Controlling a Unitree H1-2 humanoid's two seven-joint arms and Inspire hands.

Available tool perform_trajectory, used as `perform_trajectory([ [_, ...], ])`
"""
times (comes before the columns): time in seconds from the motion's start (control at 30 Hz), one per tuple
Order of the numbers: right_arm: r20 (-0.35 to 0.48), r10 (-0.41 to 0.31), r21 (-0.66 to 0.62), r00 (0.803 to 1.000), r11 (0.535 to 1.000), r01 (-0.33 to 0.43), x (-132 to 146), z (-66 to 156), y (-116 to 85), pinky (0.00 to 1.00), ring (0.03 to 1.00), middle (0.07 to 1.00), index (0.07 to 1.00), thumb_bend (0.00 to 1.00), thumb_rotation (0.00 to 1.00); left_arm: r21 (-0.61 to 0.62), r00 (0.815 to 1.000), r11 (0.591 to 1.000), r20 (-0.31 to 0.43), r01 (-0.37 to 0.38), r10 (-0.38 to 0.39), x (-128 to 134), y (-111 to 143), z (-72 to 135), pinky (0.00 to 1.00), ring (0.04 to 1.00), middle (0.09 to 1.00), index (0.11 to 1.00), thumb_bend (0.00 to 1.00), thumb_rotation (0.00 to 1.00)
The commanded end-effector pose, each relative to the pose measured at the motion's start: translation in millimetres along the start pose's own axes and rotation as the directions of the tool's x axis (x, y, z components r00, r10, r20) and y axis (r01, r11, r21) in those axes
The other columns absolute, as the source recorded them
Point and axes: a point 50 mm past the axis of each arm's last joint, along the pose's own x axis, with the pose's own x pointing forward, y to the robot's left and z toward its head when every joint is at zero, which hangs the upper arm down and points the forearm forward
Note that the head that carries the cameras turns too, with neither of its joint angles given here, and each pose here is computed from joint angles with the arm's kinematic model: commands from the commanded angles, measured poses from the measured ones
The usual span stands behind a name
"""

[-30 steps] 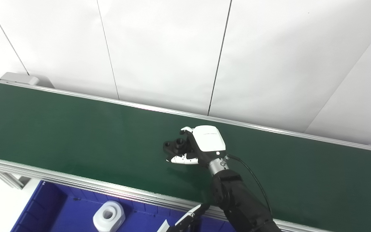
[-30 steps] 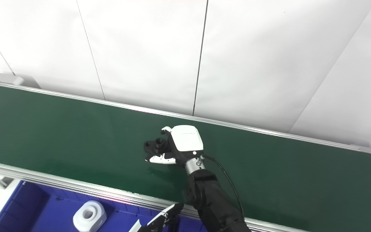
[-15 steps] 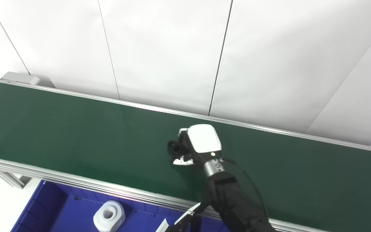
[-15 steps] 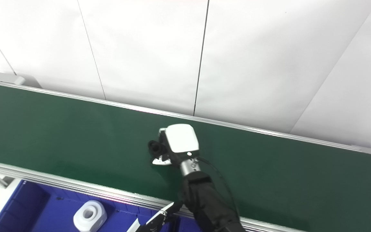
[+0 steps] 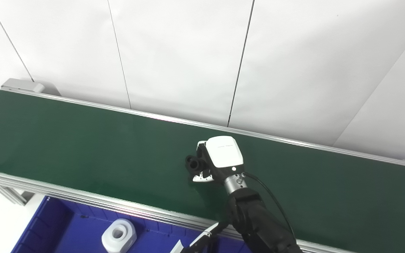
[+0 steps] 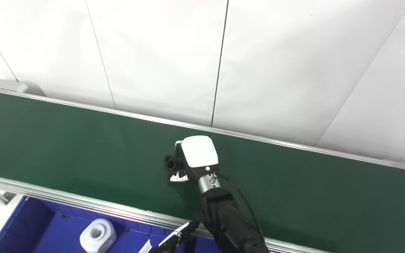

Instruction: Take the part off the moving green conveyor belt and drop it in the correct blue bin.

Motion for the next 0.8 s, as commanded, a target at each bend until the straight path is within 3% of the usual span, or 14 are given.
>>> perform_trajectory([
  [0.0, -0.011, 0.098, 0.008, 0.995, 0.995, -0.098, -12.4, 3.3, 14.4, 0.07, 0.124, 0.206, 0.485, 0.51, 0.11, -0.014, 0.999, 1.0, 0.044, -0.007, 0.007, 3.9, -7.4, 11.5, 0.91, 0.944, 0.943, 0.922, 0.77, 0.75],
  [0.23, 0.032, -0.034, 0.122, 0.999, 0.992, 0.03, -16.0, 16.0, -27.8, 0.07, 0.123, 0.203, 0.486, 0.51, 0.12, -0.016, 0.998, 1.0, 0.061, -0.013, 0.014, 3.4, -0.1, 12.8, 0.94, 0.958, 0.955, 0.932, 0.76, 0.74],
  [0.37, 0.046, -0.124, 0.18, 0.991, 0.977, 0.113, -26.0, 24.0, -64.7, 0.07, 0.124, 0.198, 0.487, 0.5, 0.13, -0.014, 0.997, 1.0, 0.067, -0.022, 0.023, 2.3, 5.7, 14.5, 0.97, 0.971, 0.961, 0.937, 0.76, 0.75],
  [0.6, 0.067, -0.188, 0.218, 0.98, 0.961, 0.169, -47.9, 35.8, -106.3, 0.08, 0.134, 0.211, 0.489, 0.5, 0.13, -0.008, 0.997, 0.999, 0.065, -0.037, 0.037, -1.2, 19.3, 14.6, 1.0, 0.98, 0.963, 0.933, 0.76, 0.78],
  [0.77, 0.06, -0.223, 0.233, 0.973, 0.951, 0.203, -64.3, 35.8, -117.1, 0.08, 0.13, 0.21, 0.488, 0.5, 0.13, 0.0, 0.998, 1.0, 0.064, -0.03, 0.029, -3.8, 26.5, 13.5, 1.0, 0.995, 0.981, 0.95, 0.76, 0.82],
])
